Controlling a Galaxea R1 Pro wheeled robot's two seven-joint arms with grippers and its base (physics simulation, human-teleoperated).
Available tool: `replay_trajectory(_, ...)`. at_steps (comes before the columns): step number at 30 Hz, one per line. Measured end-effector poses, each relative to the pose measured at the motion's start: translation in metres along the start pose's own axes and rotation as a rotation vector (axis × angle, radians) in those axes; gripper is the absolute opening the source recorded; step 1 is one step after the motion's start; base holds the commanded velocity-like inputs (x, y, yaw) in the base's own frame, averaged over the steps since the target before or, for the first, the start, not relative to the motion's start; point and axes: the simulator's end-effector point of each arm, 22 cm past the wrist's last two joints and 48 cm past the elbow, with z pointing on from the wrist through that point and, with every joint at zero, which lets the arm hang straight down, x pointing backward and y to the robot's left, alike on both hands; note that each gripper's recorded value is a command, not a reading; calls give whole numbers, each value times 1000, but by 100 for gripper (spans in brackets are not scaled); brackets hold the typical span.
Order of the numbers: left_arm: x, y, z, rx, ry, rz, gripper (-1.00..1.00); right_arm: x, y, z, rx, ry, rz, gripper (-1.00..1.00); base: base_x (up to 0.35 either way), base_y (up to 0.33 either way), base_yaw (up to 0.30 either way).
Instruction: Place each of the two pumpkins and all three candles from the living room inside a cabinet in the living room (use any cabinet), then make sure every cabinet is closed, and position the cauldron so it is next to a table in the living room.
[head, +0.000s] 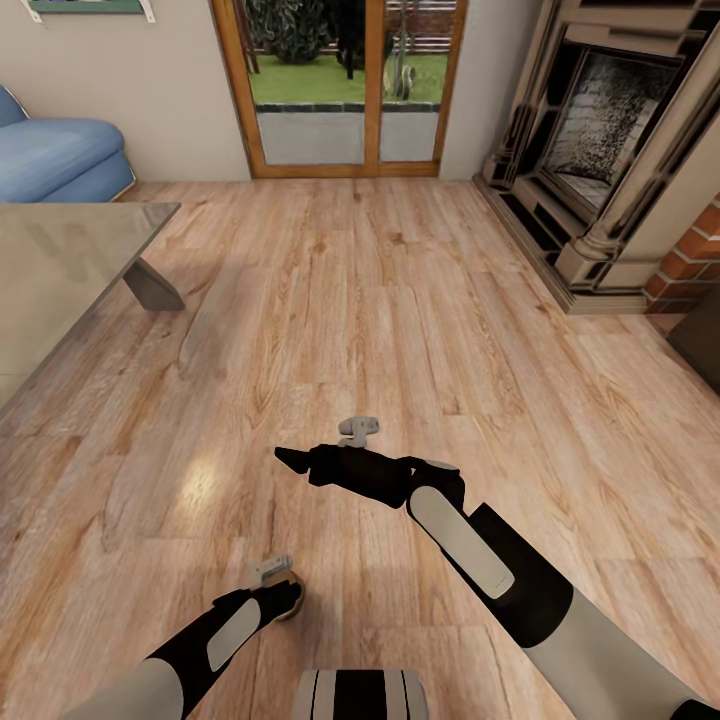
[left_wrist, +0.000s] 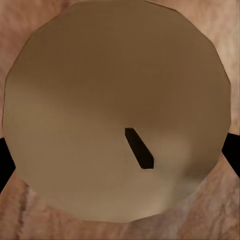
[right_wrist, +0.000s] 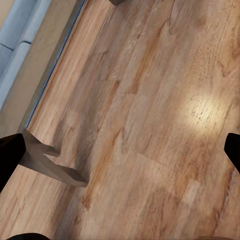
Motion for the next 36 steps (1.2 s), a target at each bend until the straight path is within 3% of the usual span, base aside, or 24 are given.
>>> replay_trajectory(24, -3, 6, 0, -5, -5, -7, -100, 0, 0, 0, 1, 0, -1, 100, 0, 0, 0)
replay_trajectory(36, -27, 7, -17, -2, -52, -4, -100, -16, 20, -11, -6, -26, -40, 100, 0, 0, 0)
